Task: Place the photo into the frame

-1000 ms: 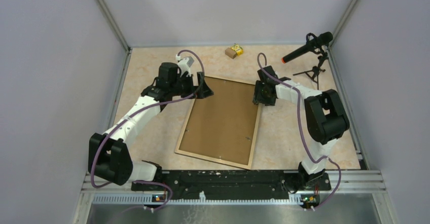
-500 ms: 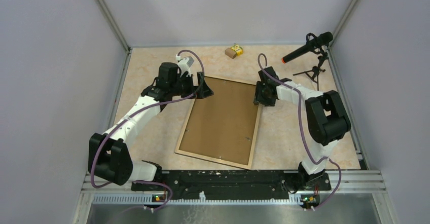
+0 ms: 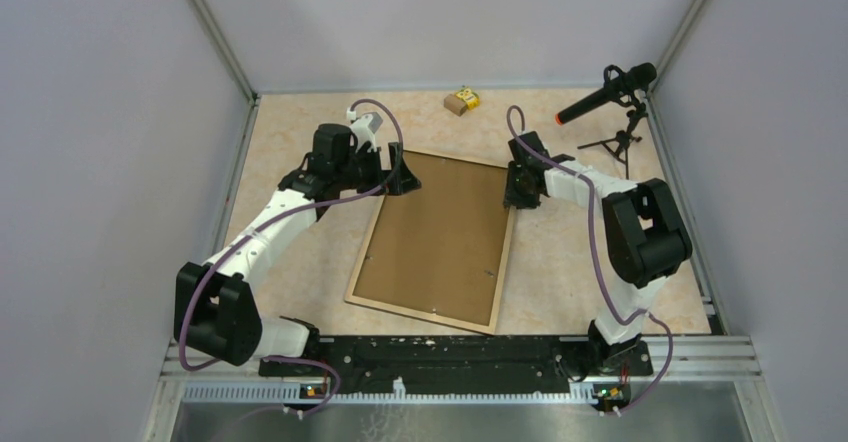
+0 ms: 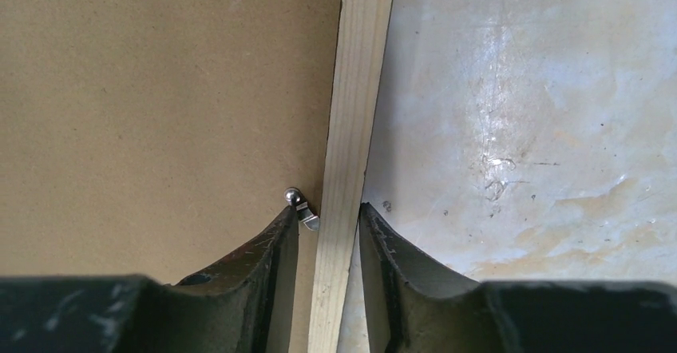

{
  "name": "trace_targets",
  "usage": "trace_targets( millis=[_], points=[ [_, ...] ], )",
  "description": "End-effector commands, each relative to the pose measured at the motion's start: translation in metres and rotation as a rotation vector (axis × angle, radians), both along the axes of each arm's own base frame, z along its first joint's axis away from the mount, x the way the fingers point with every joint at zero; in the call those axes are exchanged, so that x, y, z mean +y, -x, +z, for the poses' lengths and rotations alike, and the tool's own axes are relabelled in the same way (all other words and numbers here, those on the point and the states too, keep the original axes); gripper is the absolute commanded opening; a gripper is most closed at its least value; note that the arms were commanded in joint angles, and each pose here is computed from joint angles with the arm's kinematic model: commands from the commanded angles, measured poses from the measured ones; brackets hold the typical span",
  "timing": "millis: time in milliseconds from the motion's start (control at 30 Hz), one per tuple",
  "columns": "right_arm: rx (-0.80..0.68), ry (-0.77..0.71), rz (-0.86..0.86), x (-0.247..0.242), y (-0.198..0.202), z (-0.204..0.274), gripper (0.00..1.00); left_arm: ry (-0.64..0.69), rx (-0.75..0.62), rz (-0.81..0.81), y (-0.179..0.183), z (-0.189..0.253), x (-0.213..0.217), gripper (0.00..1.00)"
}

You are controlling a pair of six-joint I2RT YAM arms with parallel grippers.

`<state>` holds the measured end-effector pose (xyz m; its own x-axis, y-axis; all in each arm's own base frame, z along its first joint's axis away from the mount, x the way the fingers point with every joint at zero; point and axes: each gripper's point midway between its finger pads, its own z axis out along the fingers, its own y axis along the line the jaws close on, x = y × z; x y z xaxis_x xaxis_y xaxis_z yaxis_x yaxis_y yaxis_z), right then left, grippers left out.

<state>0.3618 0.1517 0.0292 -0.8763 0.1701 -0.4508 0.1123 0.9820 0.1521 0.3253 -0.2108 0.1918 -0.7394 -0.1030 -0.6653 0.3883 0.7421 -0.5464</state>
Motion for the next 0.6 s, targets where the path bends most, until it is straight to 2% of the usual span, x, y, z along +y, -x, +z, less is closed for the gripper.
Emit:
trace_targets(
  millis=[0,333,400,567],
  points=[
    [0.04,0.071,0.004,-0.013,0.007,-0.018,0.3,0.019,-0.038,-0.016,-0.005,0.005,-0.003,0.98],
    [0.015,0.067,0.029,-0.008,-0.003,-0.02,0.08,0.014,-0.035,-0.012,-0.005,0.003,-0.002,0.98],
    [0.009,0.072,0.044,-0.007,-0.007,-0.018,0.0,0.012,-0.037,-0.012,-0.006,0.003,-0.002,0.98],
    [-0.011,0.108,0.106,-0.01,-0.012,-0.016,0.0,0.013,-0.036,-0.013,-0.006,0.003,-0.002,0.98]
  ],
)
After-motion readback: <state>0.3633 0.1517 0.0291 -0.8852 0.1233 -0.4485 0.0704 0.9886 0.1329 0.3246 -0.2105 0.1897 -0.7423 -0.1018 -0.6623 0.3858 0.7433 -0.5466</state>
